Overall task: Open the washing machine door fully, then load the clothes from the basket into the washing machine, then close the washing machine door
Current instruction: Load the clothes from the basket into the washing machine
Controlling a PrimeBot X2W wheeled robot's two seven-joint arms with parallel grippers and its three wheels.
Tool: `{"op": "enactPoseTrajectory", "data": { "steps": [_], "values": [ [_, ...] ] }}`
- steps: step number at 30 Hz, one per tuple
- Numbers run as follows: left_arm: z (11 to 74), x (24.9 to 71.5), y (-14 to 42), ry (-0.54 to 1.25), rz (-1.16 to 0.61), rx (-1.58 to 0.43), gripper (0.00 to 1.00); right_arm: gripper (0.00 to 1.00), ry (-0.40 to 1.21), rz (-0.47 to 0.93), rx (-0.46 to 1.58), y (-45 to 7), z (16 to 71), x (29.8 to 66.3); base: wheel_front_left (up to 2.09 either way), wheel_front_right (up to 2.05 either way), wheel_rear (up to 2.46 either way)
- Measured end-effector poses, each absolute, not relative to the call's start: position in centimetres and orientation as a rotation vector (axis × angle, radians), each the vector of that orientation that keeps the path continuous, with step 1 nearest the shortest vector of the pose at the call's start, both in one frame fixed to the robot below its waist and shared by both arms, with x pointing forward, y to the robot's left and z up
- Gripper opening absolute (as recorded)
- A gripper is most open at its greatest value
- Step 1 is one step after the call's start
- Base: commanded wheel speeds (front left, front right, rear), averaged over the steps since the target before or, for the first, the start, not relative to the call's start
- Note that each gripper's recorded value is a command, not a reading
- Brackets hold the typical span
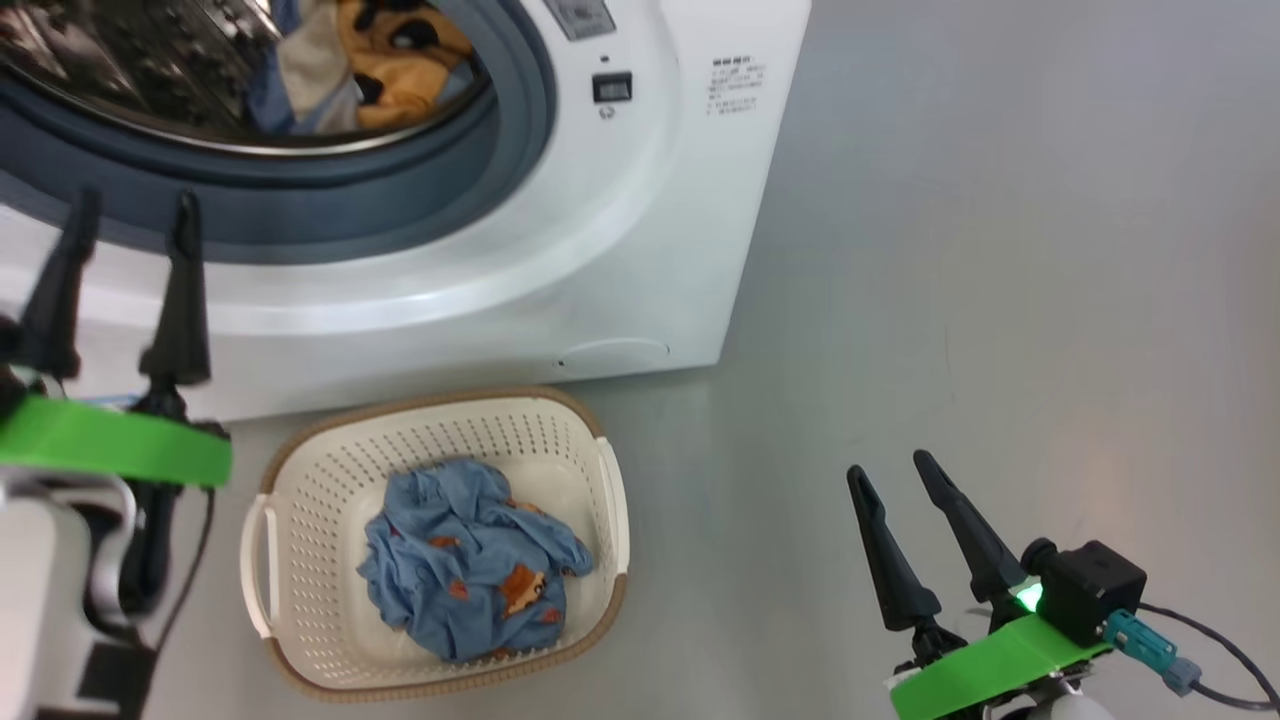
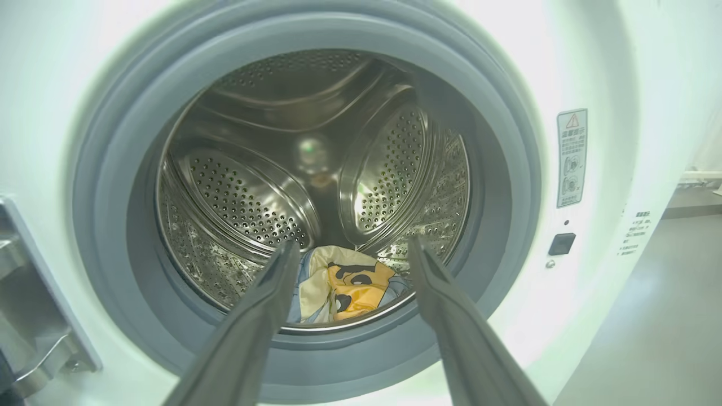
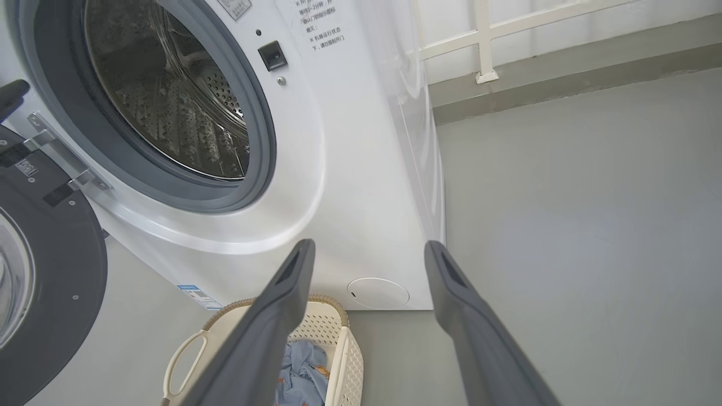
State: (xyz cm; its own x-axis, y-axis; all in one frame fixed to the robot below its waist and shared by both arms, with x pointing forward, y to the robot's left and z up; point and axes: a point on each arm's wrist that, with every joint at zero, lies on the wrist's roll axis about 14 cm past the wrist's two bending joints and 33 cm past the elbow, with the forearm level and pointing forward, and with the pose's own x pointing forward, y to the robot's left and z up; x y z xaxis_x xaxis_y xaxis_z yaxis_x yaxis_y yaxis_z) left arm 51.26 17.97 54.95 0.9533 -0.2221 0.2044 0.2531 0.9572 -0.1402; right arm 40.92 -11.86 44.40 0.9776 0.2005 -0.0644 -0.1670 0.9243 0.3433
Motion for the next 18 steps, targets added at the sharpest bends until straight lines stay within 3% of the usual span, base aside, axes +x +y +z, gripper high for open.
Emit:
{"op": "enactPoseTrajectory", "data": {
  "steps": [18],
  "values": [
    [55.2,41.5,20.5,-0.206,-0.093,-0.128,1.00,1.00,-0.002,0.215,0.304,-11.7,48.5,38.2,0.00,0.00,0.00]
  ]
}}
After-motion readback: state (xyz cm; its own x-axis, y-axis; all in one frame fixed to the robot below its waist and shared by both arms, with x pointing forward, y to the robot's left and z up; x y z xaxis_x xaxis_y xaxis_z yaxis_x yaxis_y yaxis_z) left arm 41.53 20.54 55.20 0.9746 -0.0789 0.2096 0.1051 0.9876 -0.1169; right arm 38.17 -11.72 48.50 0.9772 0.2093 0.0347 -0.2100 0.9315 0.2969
